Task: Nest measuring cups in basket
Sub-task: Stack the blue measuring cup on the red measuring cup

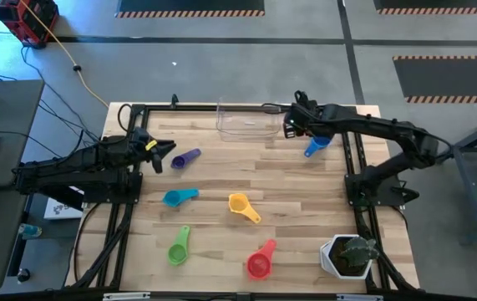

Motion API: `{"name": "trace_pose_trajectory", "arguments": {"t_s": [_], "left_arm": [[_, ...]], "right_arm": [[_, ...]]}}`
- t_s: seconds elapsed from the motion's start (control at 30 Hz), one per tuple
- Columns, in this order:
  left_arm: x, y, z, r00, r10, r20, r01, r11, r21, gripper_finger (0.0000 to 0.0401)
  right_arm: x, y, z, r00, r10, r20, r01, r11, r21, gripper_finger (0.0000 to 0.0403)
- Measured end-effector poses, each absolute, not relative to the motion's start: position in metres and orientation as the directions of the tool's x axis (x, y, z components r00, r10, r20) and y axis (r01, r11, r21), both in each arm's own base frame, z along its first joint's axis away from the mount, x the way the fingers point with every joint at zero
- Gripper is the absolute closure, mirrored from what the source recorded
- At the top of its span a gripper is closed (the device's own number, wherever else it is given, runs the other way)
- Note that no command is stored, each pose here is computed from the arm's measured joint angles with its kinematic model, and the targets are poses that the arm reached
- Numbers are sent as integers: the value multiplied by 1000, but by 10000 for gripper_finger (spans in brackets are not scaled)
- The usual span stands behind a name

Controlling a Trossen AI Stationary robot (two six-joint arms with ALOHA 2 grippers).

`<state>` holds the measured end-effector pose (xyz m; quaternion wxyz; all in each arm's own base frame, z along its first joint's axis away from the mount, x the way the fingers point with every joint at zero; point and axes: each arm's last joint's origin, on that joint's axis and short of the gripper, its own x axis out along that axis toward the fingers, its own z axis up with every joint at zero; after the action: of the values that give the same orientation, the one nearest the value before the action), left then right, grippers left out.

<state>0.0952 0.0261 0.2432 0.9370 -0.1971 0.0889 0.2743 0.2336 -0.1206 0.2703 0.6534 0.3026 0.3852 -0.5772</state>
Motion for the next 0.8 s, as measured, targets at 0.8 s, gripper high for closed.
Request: {"name": "trace_pose_trajectory", "arguments": {"t_s": [0.8], "left_arm": [[94, 27, 243, 807, 524, -272, -588, 758, -283, 327]], "right_arm": [[234, -161, 201, -329, -291, -898, 936, 21, -350, 263]]}}
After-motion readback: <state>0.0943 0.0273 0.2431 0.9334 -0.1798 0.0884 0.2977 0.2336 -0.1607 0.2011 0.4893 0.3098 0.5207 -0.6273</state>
